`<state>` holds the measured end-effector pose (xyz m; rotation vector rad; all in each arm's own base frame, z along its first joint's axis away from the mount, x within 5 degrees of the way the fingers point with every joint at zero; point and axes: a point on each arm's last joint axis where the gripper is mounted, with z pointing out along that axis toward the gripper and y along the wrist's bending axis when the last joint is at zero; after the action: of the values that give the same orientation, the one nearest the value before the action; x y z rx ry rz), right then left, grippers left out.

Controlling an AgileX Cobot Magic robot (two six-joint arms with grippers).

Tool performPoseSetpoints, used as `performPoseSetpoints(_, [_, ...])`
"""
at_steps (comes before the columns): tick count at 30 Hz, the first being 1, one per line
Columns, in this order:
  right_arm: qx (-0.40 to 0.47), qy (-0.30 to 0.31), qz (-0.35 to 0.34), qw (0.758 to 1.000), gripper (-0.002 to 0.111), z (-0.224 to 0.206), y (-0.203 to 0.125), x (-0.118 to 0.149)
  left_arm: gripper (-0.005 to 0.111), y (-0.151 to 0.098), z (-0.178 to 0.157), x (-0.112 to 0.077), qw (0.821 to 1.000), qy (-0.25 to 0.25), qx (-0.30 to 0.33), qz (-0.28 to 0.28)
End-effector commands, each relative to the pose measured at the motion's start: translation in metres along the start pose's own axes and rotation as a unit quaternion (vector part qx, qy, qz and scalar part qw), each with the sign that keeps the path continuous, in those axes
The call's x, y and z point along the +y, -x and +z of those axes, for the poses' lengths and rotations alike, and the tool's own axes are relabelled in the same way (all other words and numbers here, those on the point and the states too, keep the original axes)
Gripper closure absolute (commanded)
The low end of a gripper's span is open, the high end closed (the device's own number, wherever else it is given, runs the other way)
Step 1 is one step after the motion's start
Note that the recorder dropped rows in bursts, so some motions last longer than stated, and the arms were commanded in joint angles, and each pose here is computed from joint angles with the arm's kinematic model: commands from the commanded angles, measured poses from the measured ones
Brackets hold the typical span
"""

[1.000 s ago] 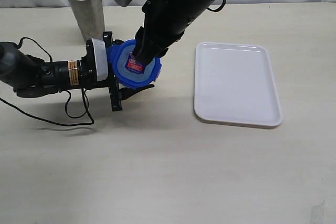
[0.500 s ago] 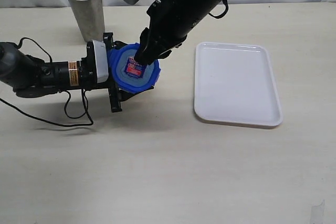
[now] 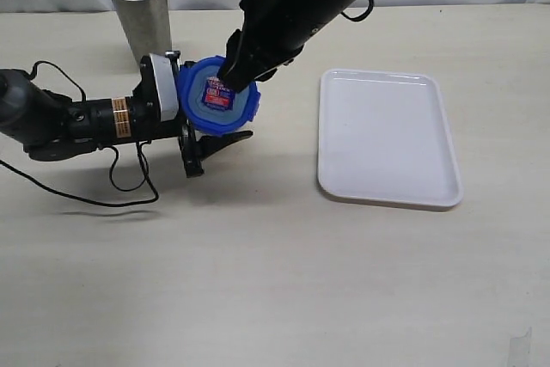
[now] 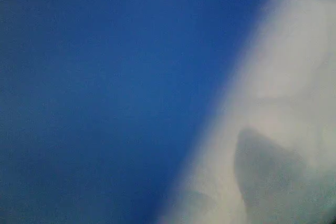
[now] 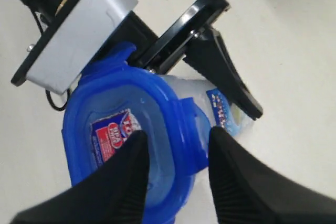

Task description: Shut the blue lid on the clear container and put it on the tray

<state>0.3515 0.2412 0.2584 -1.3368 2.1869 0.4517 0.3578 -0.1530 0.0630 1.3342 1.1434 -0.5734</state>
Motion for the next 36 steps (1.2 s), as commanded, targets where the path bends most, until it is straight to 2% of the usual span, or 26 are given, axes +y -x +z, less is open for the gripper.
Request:
performPoseSetpoints(1, [-0.011, -0.023, 0.002, 1.000, 0.079, -0.014, 0.003, 0.001, 0.107, -0.002, 0.004, -0.003, 0.998, 0.006, 0.010, -0.065])
performPoseSetpoints(9, [-0.028, -0.026, 0.055, 0.998, 0.079, -0.037, 0.010, 0.008, 0.107, -0.002, 0.003, 0.001, 0.992, 0.028, 0.010, -0.125])
performPoseSetpoints(12, [-0.018, -0.003, 0.070, 0.997, 0.079, -0.035, 0.007, 0.013, 0.107, 0.001, 0.003, 0.003, 0.991, 0.029, 0.007, -0.131])
performPoseSetpoints(18, [-0.021, -0.009, 0.092, 0.996, 0.079, -0.020, -0.005, 0.013, 0.107, 0.010, 0.002, 0.006, 0.980, 0.012, 0.000, -0.200])
performPoseSetpoints(25, [-0.039, -0.042, 0.103, 0.993, 0.079, -0.008, -0.016, 0.008, 0.107, 0.011, 0.002, 0.000, 0.980, -0.018, 0.003, -0.196])
performPoseSetpoints(29, [-0.053, -0.053, 0.102, 0.992, 0.086, -0.011, -0.013, 0.007, 0.107, 0.011, 0.002, 0.000, 0.980, -0.018, 0.003, -0.196])
performPoseSetpoints(34, [-0.074, -0.055, 0.108, 0.990, 0.103, -0.016, -0.007, 0.007, 0.107, 0.011, 0.002, 0.001, 0.980, -0.016, 0.003, -0.197])
performPoseSetpoints(36, [-0.086, -0.049, 0.114, 0.989, 0.104, -0.018, -0.004, 0.008, 0.107, 0.011, 0.002, 0.001, 0.980, -0.013, 0.002, -0.198])
